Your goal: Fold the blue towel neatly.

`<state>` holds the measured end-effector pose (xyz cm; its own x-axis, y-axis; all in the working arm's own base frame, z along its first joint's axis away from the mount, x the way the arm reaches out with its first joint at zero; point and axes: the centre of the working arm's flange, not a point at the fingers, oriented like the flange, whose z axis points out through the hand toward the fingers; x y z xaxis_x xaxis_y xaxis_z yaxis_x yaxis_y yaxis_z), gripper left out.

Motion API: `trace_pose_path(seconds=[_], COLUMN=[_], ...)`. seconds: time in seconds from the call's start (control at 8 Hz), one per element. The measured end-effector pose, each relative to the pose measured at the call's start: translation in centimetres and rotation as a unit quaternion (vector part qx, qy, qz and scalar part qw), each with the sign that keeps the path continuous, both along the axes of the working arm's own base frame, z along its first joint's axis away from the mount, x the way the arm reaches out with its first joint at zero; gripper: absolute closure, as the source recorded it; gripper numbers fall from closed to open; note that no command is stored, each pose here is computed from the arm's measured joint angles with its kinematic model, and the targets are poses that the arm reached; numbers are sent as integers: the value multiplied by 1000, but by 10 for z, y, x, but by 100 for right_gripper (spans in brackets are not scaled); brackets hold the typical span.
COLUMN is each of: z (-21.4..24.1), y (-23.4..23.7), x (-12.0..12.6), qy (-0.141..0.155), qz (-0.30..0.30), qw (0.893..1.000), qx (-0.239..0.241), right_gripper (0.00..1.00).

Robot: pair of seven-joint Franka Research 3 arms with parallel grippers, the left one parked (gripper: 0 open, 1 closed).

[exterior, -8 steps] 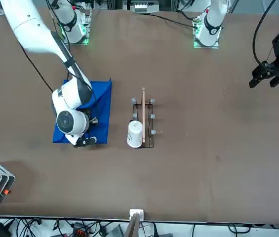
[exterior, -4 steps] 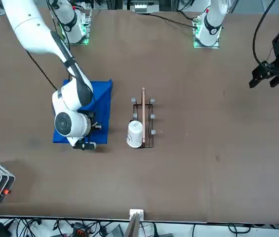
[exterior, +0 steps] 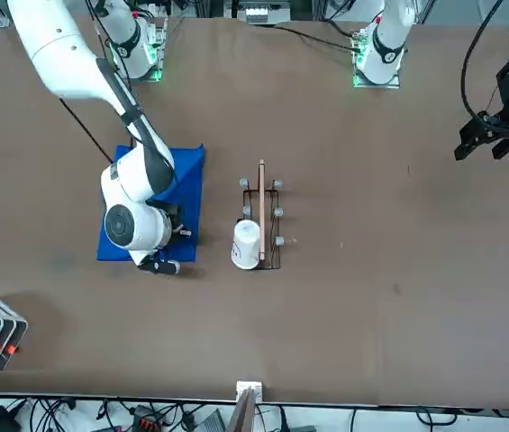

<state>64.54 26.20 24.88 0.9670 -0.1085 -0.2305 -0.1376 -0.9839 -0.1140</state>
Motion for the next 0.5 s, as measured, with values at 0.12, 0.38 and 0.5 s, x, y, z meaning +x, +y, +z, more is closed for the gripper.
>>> trace_pose_path(seconds=[0.12, 0.38, 0.5], z=[2, 2, 1], y=[1, 2, 3], x=[3, 7, 9], qy=[-10, -26, -32], qz=[-4, -16, -22], qw=[1000, 999, 999], qx=[6, 13, 16], right_gripper=[97, 96, 96])
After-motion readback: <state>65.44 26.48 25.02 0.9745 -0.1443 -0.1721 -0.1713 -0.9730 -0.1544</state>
